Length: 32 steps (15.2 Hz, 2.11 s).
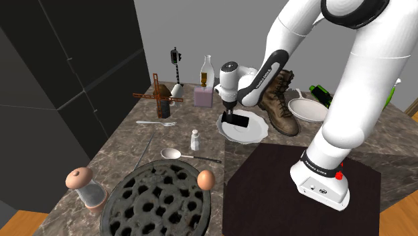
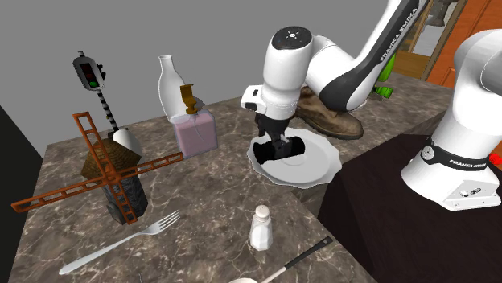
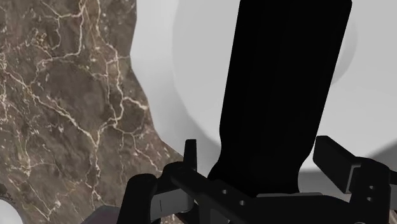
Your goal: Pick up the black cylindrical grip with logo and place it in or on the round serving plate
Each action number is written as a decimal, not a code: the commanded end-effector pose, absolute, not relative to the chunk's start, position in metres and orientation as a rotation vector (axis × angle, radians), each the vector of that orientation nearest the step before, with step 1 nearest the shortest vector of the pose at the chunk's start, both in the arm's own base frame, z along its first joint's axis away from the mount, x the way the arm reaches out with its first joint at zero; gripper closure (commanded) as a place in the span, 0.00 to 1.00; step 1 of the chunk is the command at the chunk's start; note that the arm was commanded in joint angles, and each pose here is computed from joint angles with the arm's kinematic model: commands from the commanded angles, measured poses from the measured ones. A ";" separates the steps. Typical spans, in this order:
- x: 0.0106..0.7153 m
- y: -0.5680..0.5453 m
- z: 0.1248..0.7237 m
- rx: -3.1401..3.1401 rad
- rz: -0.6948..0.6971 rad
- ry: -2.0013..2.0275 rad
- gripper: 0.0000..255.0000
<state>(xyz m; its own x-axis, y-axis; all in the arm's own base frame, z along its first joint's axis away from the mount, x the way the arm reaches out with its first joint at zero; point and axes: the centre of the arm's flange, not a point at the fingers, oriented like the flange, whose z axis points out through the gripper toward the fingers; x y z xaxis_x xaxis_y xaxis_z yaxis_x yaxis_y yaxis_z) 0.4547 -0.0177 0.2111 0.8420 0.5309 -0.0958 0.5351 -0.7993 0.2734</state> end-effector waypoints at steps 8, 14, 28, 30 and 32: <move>0.455 -0.024 0.207 2.734 -0.030 0.796 1.00; 0.455 -0.023 0.207 2.734 -0.030 0.796 1.00; 0.455 -0.024 0.270 2.734 -0.030 0.796 1.00; 0.455 -0.024 0.281 2.734 -0.030 0.796 1.00; 0.455 -0.024 0.291 2.734 -0.030 0.796 1.00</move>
